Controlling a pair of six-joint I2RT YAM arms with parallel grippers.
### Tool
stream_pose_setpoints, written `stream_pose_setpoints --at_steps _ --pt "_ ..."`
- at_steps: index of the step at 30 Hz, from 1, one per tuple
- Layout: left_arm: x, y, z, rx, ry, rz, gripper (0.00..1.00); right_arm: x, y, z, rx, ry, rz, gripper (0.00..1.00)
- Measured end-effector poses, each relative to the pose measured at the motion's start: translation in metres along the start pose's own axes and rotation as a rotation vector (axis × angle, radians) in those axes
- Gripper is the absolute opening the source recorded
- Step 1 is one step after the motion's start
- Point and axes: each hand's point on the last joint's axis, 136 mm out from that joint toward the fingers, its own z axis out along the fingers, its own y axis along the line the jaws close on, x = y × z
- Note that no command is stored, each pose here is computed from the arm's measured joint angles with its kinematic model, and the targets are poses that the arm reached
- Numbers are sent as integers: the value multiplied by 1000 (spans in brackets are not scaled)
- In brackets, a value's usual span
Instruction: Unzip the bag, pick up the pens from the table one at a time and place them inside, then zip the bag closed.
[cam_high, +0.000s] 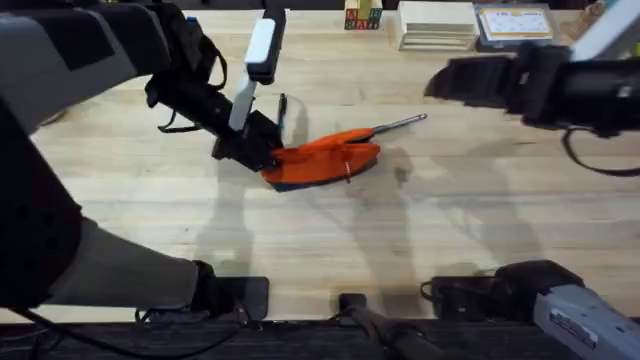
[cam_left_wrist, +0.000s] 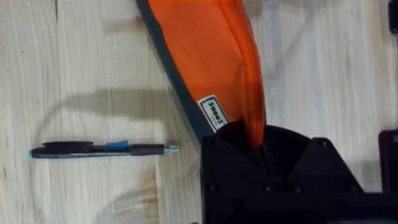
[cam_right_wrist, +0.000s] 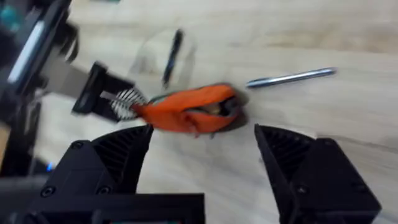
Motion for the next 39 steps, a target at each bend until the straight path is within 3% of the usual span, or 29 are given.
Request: stream_pose_setpoints --at_steps 4,5,18,24,31,39 --pt "0 0 0 0 0 0 42 17 22 15 -73 95 -33 997" --pt "0 0 0 0 0 0 42 38 37 31 -107 201 -71 997" --pt "0 0 0 0 0 0 42 96 49 84 -39 448 -203 997" --pt "0 0 0 0 0 0 42 104 54 112 -42 480 -219 997" --pt "0 0 0 0 0 0 42 117 39 143 30 544 -98 997" --pt "0 0 0 -1 0 1 42 113 37 166 35 519 -69 997"
